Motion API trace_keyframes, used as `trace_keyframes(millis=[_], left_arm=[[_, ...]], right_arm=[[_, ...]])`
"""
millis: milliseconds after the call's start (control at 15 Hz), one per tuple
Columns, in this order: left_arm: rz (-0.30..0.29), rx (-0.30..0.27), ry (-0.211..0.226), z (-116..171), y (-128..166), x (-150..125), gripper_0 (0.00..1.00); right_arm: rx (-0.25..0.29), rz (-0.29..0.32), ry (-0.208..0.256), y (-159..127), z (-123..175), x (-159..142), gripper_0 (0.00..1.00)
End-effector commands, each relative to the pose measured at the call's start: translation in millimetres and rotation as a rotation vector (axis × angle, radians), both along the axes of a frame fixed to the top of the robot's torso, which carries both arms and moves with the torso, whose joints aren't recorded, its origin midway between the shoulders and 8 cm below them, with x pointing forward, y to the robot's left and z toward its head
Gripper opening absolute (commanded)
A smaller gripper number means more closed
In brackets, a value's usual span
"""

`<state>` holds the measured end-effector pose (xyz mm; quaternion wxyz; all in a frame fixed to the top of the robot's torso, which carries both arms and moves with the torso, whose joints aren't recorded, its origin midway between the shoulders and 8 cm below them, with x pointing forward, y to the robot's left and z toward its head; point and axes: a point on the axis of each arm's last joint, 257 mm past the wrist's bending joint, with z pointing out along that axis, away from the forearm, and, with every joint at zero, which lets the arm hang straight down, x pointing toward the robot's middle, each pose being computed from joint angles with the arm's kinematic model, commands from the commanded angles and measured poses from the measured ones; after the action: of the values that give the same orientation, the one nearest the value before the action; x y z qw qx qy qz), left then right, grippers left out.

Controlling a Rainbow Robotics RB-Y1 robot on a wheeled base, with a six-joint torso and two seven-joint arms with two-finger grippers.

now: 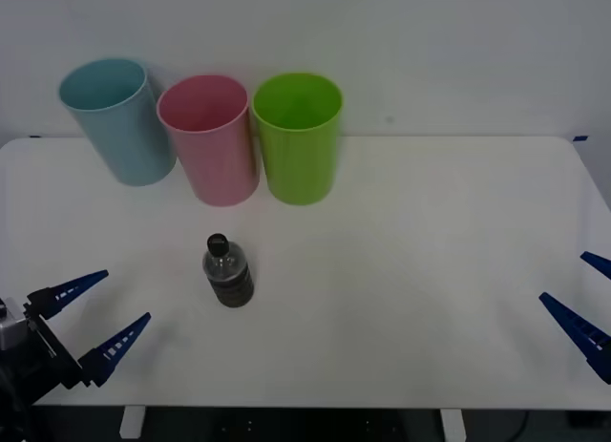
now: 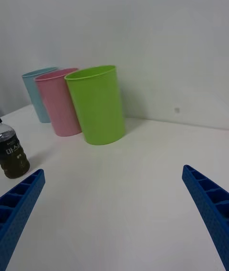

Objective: Grasp the object on the table and drop it into the matching bin: aluminum can to the light blue bin, PET bottle to the pink bin.

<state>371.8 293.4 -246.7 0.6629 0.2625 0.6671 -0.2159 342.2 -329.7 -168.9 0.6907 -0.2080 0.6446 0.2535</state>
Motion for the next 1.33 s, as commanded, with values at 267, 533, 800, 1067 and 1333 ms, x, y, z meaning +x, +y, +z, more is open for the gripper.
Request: trace_keyframes(millis=[267,533,800,1067,1333], left_arm=[[-0.032,-0.025,0.020,-14,-22,17,1.00],[-0.053,-0.054,0.016,-16,-43,31,1.00],[-0.055,-0.045,0.010,-20,-62,40,1.00],[-0.061,-0.037,0.011,-26,-81,47,1.00],[-0.064,-0.026,0.016,-30,-94,54,1.00]], right_arm=[[0.000,0.000,0.000,0,0,0,1.00],[0.000,0.000,0.000,0,0,0,1.00],[0.000,0.000,0.000,0,0,0,1.00],[0.000,0.000,0.000,0,0,0,1.00],[0.000,0.000,0.000,0,0,0,1.00]])
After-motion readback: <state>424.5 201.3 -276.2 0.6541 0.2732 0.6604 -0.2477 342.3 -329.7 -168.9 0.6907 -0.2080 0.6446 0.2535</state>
